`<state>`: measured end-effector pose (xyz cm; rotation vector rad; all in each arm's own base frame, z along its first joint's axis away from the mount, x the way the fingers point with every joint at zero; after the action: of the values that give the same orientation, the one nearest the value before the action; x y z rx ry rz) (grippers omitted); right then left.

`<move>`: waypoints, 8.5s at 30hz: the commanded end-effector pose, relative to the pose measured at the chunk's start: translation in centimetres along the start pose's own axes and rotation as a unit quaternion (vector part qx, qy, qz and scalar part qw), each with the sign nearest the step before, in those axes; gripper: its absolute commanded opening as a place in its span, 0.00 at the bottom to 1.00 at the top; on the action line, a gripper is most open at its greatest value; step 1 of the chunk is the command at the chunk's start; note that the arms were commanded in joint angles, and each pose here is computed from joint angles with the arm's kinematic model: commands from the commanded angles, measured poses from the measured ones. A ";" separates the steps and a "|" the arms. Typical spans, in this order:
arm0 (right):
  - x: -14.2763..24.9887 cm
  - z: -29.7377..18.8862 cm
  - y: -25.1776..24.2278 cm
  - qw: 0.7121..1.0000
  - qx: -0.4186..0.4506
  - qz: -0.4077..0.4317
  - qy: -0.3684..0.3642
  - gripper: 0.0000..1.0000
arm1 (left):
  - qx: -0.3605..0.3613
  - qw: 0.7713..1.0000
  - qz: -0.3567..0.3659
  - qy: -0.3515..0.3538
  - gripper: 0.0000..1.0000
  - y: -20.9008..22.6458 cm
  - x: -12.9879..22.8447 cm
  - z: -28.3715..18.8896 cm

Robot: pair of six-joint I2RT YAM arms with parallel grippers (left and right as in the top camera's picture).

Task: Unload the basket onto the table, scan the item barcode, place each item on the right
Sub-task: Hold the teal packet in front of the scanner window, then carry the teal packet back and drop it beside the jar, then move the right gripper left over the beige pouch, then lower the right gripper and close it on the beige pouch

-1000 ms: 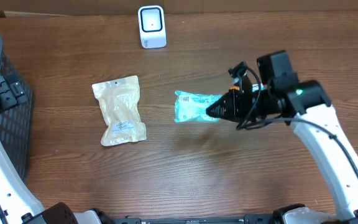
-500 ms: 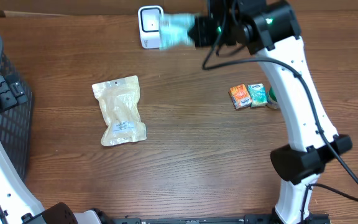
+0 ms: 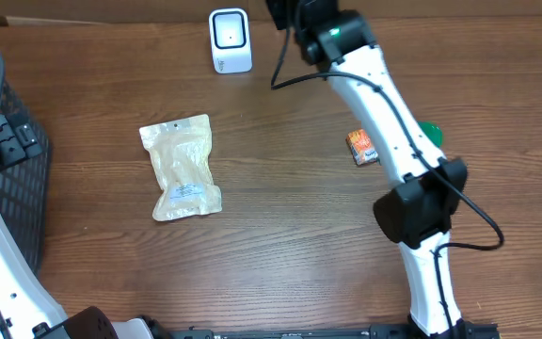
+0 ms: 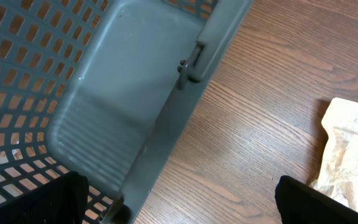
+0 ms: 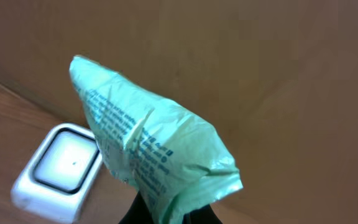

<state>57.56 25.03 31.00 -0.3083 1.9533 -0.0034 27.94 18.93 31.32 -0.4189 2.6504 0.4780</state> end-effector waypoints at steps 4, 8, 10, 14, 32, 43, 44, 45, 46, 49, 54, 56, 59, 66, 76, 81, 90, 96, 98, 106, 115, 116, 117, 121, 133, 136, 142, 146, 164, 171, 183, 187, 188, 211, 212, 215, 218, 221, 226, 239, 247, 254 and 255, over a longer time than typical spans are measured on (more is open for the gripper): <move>-3.1 0.2 1.6 0.983 0.041 -0.159 -0.080 0.04 | -0.002 1.000 0.005 -0.008 1.00 0.2 -0.3 -0.4; -3.5 1.3 1.9 0.974 0.054 -0.192 -0.110 0.04 | -0.002 1.000 0.005 -0.008 1.00 0.2 -0.3 -0.4; -3.3 1.9 2.2 0.970 0.054 -0.209 -0.114 0.04 | -0.002 1.000 0.005 -0.008 1.00 0.2 -0.3 -0.4; -1.8 3.7 3.0 0.960 0.052 -0.252 -0.112 0.04 | -0.002 1.000 0.005 -0.008 1.00 0.2 -0.3 -0.4; 4.9 8.4 6.0 0.936 0.030 -0.346 -0.060 0.04 | -0.002 1.000 0.005 -0.008 1.00 0.2 -0.3 -0.4; 5.8 8.2 7.8 0.930 0.038 -0.363 -0.047 0.04 | -0.002 1.000 0.005 -0.008 1.00 0.2 -0.3 -0.4; 6.0 8.2 7.9 0.929 0.037 -0.366 -0.044 0.04 | -0.002 1.000 0.005 -0.008 0.99 0.2 -0.3 -0.4; 6.2 8.3 7.9 0.929 0.036 -0.367 -0.043 0.04 | -0.002 1.000 0.005 -0.008 1.00 0.2 -0.3 -0.4; 6.4 8.4 8.0 0.928 0.036 -0.367 -0.042 0.04 | -0.002 1.000 0.005 -0.008 1.00 0.2 -0.3 -0.4; 6.8 8.7 7.9 0.928 0.034 -0.370 -0.036 0.04 | -0.002 1.000 0.005 -0.008 1.00 0.2 -0.3 -0.4; 7.6 8.7 7.8 0.920 0.032 -0.390 -0.017 0.04 | -0.002 1.000 0.005 -0.008 1.00 0.2 -0.3 -0.4; 7.8 8.8 7.8 0.920 0.029 -0.392 -0.014 0.04 | -0.002 1.000 0.005 -0.008 0.99 0.2 -0.3 -0.4; 8.0 8.8 8.2 0.919 0.016 -0.394 -0.016 0.04 | -0.002 1.000 0.005 -0.008 1.00 0.2 -0.3 -0.4; 7.8 8.8 8.2 0.866 0.018 -0.499 -0.019 0.04 | -0.002 1.000 0.005 -0.008 1.00 0.2 -0.3 -0.4; 6.4 8.7 8.2 0.859 0.034 -0.509 -0.047 0.06 | -0.002 1.000 0.005 -0.008 0.99 0.2 -0.3 -0.4; 5.3 8.6 8.2 0.862 0.045 -0.499 -0.070 0.08 | -0.002 1.000 0.005 -0.008 1.00 0.2 -0.3 -0.4; 3.0 6.8 7.6 0.896 0.042 -0.434 -0.082 0.04 | -0.002 1.000 0.005 -0.008 0.99 0.2 -0.3 -0.4; -2.6 1.6 5.7 0.957 0.014 -0.265 -0.115 0.04 | -0.002 1.000 0.005 -0.008 1.00 0.2 -0.3 -0.4; -4.6 -1.3 4.6 0.976 0.005 -0.185 -0.115 0.04 | -0.002 1.000 0.005 -0.008 1.00 0.2 -0.3 -0.4; -3.6 -8.7 1.9 0.998 -0.023 0.060 0.007 0.04 | -0.002 1.000 0.005 -0.008 1.00 0.2 -0.3 -0.4; 6.5 -13.1 -3.6 0.914 0.071 0.302 0.260 0.04 | -0.002 1.000 0.005 -0.008 1.00 0.2 -0.3 -0.4; 7.6 -13.2 -4.4 0.900 0.083 0.319 0.284 0.04 | -0.002 1.000 0.005 -0.008 0.99 0.2 -0.3 -0.4; 8.6 -13.2 -5.2 0.886 0.095 0.335 0.305 0.04 | -0.002 1.000 0.005 -0.008 1.00 0.2 -0.3 -0.4; 12.7 -12.8 -8.8 0.835 0.143 0.384 0.366 0.04 | -0.002 1.000 0.005 -0.008 0.99 0.2 -0.3 -0.4; 26.9 -10.5 -14.6 0.722 0.206 0.443 0.490 0.04 | -0.002 1.000 0.005 -0.008 1.00 0.2 -0.3 -0.4; 27.0 -10.5 -15.1 0.723 0.205 0.442 0.489 0.32 | -0.002 1.000 0.005 -0.008 0.99 0.2 -0.3 -0.4; 24.2 -10.5 -14.9 0.748 0.158 0.431 0.479 0.64 | -0.002 1.000 0.005 -0.008 1.00 0.2 -0.3 -0.4; 21.2 -11.6 -15.4 0.755 0.154 0.434 0.466 0.65 | -0.002 1.000 0.005 -0.008 1.00 0.2 -0.3 -0.4; 13.9 -12.7 -7.8 0.814 -0.094 0.364 0.443 0.97 | -0.002 1.000 0.005 -0.008 0.99 0.2 -0.3 -0.4; 12.2 -10.9 -5.2 0.840 -0.134 0.346 0.397 1.00 | -0.002 1.000 0.005 -0.008 1.00 0.2 -0.3 -0.4; 13.4 -10.6 4.8 0.849 -0.215 0.270 0.400 1.00 | -0.002 1.000 0.005 -0.008 1.00 0.2 -0.3 -0.4; 14.8 -10.0 8.5 0.847 -0.233 0.268 0.396 0.99 | -0.002 1.000 0.005 -0.008 0.99 0.2 -0.3 -0.4; 15.3 -9.8 9.6 0.845 -0.236 0.272 0.395 0.98 | -0.002 1.000 0.005 -0.008 0.99 0.2 -0.3 -0.4; 27.3 -9.6 21.3 0.851 -0.289 0.259 0.354 0.93 | -0.002 1.000 0.005 -0.008 1.00 0.2 -0.3 -0.4; 27.2 -9.6 21.3 0.851 -0.290 0.259 0.353 0.93 | -0.002 1.000 0.005 -0.008 0.99 0.2 -0.3 -0.4; 27.3 -9.4 21.4 0.851 -0.293 0.260 0.351 0.94 | -0.002 1.000 0.005 -0.008 1.00 0.2 -0.3 -0.4; 27.8 -9.1 21.8 0.847 -0.300 0.261 0.353 0.95 | -0.002 1.000 0.005 -0.008 1.00 0.2 -0.3 -0.4; 28.1 -8.9 22.3 0.843 -0.312 0.262 0.352 0.94 | -0.002 1.000 0.005 -0.008 1.00 0.2 -0.3 -0.4; 27.6 -8.6 22.6 0.843 -0.323 0.265 0.337 0.93 | -0.002 1.000 0.005 -0.008 1.00 0.2 -0.3 -0.4; 28.4 -7.0 23.5 0.833 -0.322 0.306 0.330 0.84 | -0.002 1.000 0.005 -0.008 1.00 0.2 -0.3 -0.4; 28.3 -6.4 24.2 0.833 -0.331 0.315 0.314 0.73 | -0.002 1.000 0.005 -0.008 1.00 0.2 -0.3 -0.4; 30.3 -5.5 24.9 0.827 -0.321 0.330 0.323 0.73 | -0.002 1.000 0.005 -0.008 1.00 0.2 -0.3 -0.4; 30.4 -5.4 24.9 0.826 -0.321 0.333 0.322 0.71 | -0.002 1.000 0.005 -0.008 1.00 0.2 -0.3 -0.4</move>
<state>36.95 41.83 4.22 -0.0771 2.5424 1.1813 27.93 18.92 31.31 -0.4188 2.6511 0.4773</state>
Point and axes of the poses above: each gripper's point midway between its finger pads, its own z axis out along the fingers, its own y axis along the line the jaws close on, x = y × z, the point moved 3 cm from there along -z, back along the fingers, and after that the axes turned 13 degrees about z, right-handed, at the moved point
